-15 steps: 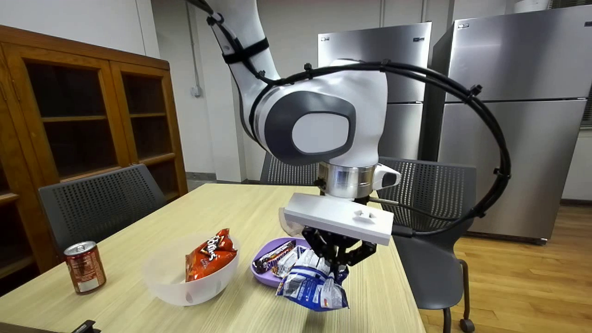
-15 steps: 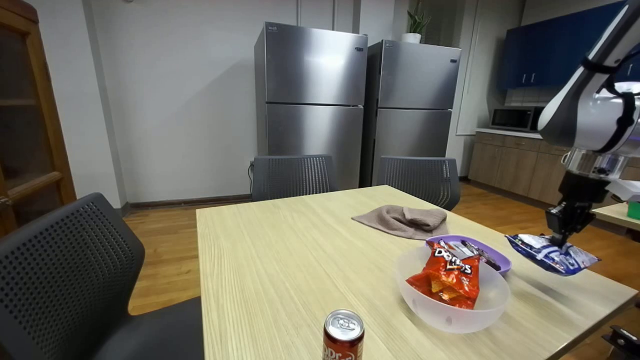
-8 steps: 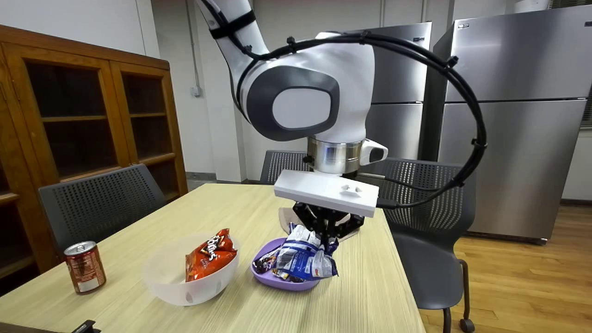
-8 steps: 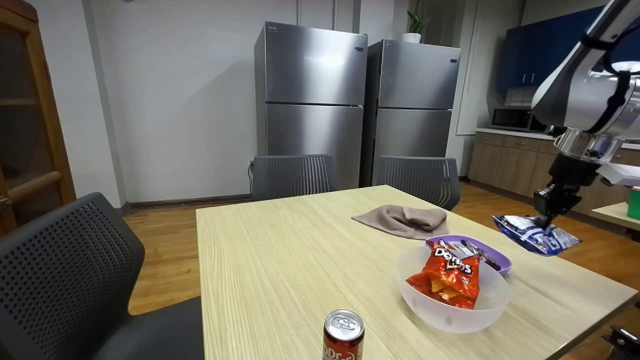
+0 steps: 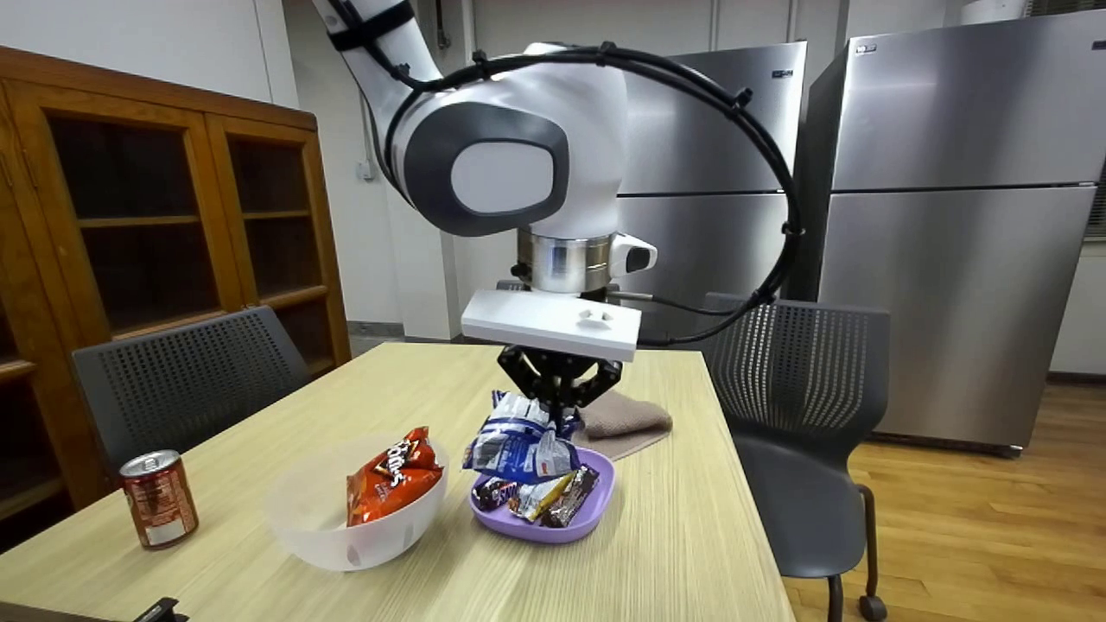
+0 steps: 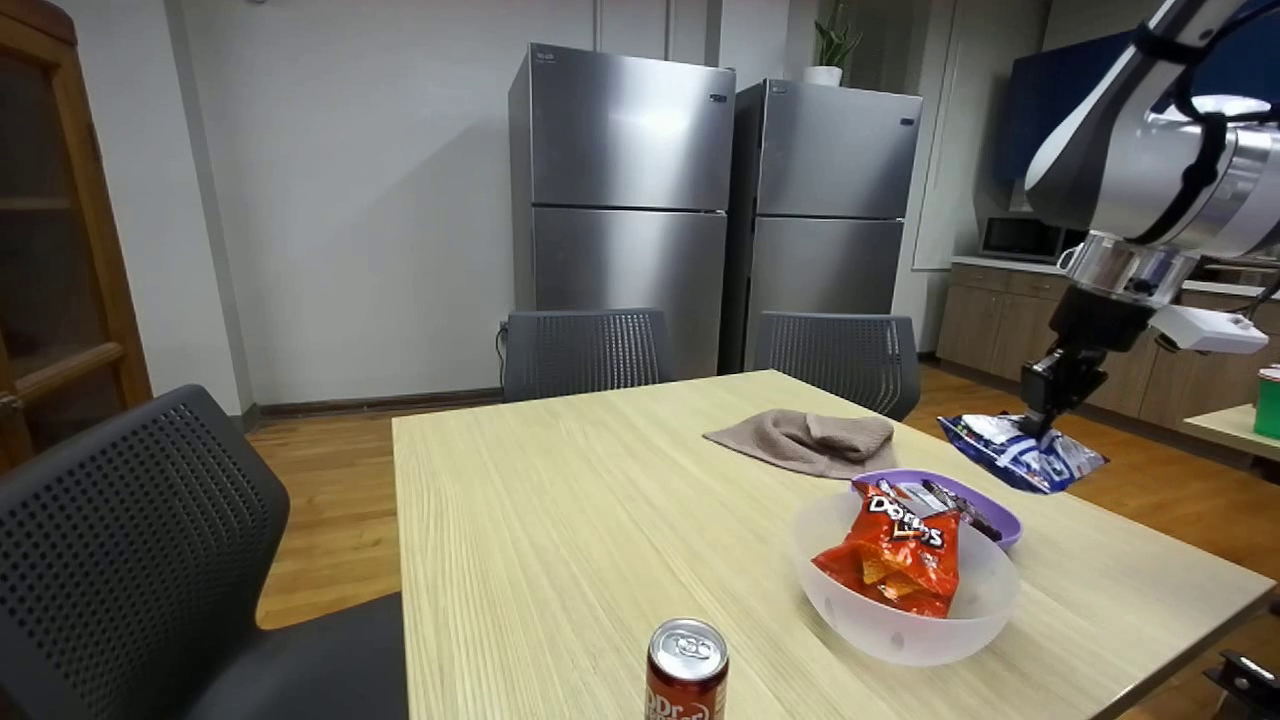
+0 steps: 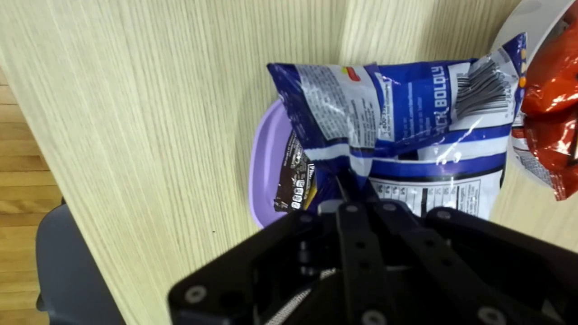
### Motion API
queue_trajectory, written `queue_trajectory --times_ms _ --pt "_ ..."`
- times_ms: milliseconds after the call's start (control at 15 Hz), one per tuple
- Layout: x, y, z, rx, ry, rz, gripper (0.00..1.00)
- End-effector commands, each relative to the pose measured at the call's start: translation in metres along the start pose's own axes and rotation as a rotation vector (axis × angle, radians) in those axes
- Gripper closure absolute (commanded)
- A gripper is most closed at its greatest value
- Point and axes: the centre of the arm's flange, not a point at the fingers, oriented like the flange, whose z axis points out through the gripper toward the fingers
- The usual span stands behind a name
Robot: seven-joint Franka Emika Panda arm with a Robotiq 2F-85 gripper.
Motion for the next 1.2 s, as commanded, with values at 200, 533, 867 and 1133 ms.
queue_trajectory --times_ms 200,533,867,1133 --pt "0.007 -0.055 -0.018 0.04 0.045 -0.113 1.0" --pt "0.005 -0.098 -0.02 0.07 0.047 -0.209 1.0" --pt "-0.007 -0.135 -0.018 0.104 0.035 -0.316 1.0" --pt "-0.021 -0.162 -0.014 0.125 0.011 -0.406 1.0"
